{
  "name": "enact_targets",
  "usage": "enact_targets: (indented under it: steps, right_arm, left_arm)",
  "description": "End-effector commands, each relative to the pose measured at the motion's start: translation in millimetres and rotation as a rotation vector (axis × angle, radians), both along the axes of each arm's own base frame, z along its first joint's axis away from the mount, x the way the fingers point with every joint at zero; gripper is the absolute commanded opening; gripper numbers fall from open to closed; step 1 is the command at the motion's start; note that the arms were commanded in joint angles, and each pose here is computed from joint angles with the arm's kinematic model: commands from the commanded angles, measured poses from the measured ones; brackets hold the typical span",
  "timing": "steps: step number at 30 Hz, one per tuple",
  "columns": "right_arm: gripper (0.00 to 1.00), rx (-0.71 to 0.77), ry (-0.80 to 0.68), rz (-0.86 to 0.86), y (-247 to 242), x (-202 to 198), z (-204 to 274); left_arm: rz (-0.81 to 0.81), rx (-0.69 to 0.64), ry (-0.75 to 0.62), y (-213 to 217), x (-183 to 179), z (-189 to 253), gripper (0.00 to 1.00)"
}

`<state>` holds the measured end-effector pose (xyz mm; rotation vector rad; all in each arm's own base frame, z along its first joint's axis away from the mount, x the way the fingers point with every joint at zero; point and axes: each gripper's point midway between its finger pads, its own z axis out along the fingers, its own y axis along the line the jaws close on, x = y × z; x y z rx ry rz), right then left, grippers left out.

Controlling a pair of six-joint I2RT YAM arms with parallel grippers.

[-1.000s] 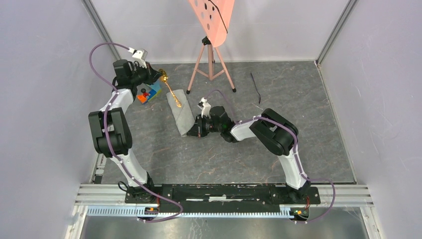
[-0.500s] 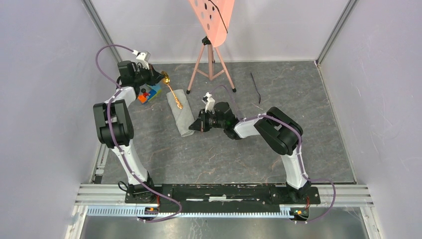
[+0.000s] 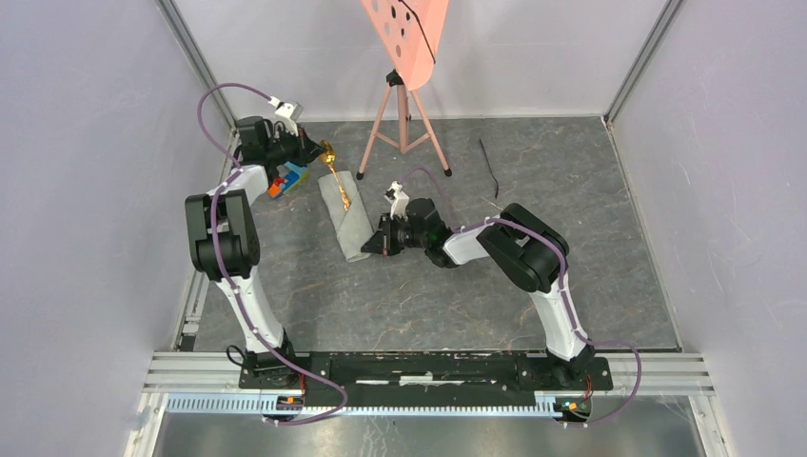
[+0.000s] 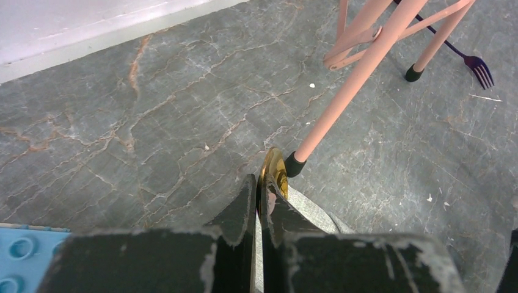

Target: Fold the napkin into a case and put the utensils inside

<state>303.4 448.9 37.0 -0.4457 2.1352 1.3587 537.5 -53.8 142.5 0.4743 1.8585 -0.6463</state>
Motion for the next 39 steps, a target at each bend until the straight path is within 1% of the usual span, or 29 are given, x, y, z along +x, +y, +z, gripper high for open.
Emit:
enact_targets:
  steps: [1, 10, 15, 18, 22, 25, 32, 39]
  right_arm:
    - [0.00, 0.004, -0.023, -0.004, 7.6, 7.3, -4.2]
    - [0.00, -0.016, -0.017, -0.008, 7.7, 9.3, -11.7]
    - [0.00, -0.023, -0.018, -0.010, 8.1, 10.8, -12.8]
    - [0.00, -0.026, -0.018, -0.011, 7.8, 10.8, -13.9]
    - [0.00, -0.025, -0.021, -0.006, 8.0, 10.3, -12.1]
    - [0.00, -0.032, -0.024, -0.005, 7.9, 10.8, -13.0]
    - [0.00, -0.031, -0.029, -0.003, 9.2, 12.9, -10.5]
    - [0.00, -0.033, -0.034, -0.003, 10.1, 13.7, -9.5]
  left_arm:
    - [-0.048, 0.033, -0.035, -5.0, -0.1, 4.6, 0.02]
    - [-0.083, -0.038, 0.032, -15.9, -15.3, -4.9, 0.02]
    - [-0.098, -0.080, 0.079, -20.5, -16.6, -8.3, 0.02]
    - [-0.094, -0.075, 0.101, -18.4, -17.2, -8.9, 0.02]
    - [-0.105, -0.133, 0.110, -16.0, -10.0, 4.1, 0.02]
    - [-0.124, -0.130, 0.174, -17.4, -11.2, -3.0, 0.02]
    - [-0.119, -0.126, 0.261, -16.7, -18.7, -23.4, 0.02]
    - [-0.130, -0.157, 0.317, -23.5, -22.7, -31.4, 0.02]
